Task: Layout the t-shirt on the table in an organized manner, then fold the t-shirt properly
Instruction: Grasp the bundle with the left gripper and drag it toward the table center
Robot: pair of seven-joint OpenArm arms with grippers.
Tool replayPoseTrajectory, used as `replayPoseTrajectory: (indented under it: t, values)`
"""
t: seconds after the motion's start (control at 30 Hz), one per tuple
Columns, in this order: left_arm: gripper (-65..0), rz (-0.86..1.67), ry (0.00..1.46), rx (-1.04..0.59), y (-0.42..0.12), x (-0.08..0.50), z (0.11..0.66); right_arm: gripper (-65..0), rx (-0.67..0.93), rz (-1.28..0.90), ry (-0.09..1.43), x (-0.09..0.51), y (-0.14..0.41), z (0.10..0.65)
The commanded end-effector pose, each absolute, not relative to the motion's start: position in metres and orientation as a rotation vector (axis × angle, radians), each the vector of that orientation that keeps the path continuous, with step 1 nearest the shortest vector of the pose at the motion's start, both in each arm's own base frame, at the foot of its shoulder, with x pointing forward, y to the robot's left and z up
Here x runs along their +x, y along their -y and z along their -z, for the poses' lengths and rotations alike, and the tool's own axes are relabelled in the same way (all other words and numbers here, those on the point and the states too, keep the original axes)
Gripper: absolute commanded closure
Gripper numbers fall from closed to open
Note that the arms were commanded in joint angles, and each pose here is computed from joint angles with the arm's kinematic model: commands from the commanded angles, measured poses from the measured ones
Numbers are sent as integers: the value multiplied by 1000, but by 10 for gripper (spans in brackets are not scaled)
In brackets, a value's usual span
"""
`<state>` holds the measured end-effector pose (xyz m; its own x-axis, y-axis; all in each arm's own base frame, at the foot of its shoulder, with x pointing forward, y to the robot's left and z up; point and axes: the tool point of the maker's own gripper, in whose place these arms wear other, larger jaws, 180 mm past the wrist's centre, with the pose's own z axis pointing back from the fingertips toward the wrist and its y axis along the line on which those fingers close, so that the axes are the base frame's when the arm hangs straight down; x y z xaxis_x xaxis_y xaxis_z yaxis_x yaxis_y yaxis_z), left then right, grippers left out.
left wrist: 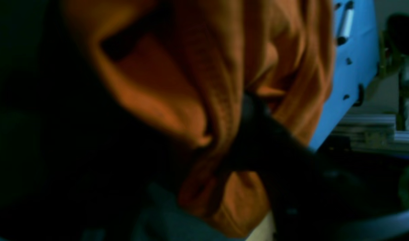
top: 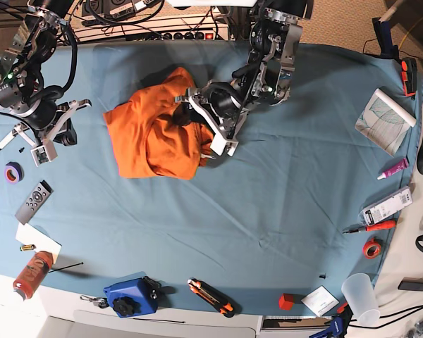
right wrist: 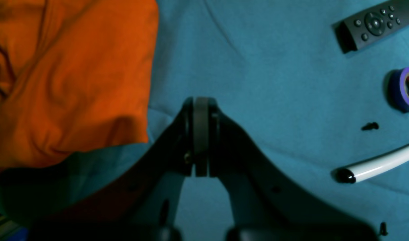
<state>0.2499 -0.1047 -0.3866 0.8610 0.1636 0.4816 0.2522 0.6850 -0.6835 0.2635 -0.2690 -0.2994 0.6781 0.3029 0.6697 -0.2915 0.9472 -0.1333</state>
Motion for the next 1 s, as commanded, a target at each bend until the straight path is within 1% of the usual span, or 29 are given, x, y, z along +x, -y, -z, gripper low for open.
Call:
replayPoseTrajectory:
  t: [0.0,0.07,0.1,0.2,0.37,0.47,0.6,0.7,0.87,0.97]
  values:
    - [-162,45,546,-863,116,250,377,0,-30,-348,801,270,271,287]
    - [-39,37,544,-879,117,250,375,0,-28,-348,811,271,270,285]
    - [0,38,543,-879,117,250,375,0,-30,-348,817,272,270,285]
    - [0,71,515,-884,120,244,376,0,-82,-346,827,275,279,283]
    - [0,246,406,-895,124,216,371,0,-166,-269,864,277,302,273]
    - [0,288,457,-887,119,221,355,0,-181,-248,868,275,310,271]
    - [0,327,545,-792,90,233,346,0,-190,-238,872,274,314,269]
    - [0,446,597,-733,66,234,345,0,-190,-237,874,274,314,269]
    - [0,620,589,-585,10,230,367,0,-187,-238,882,275,313,268]
    - [0,698,626,-506,-22,241,367,0,-187,-238,882,275,313,268]
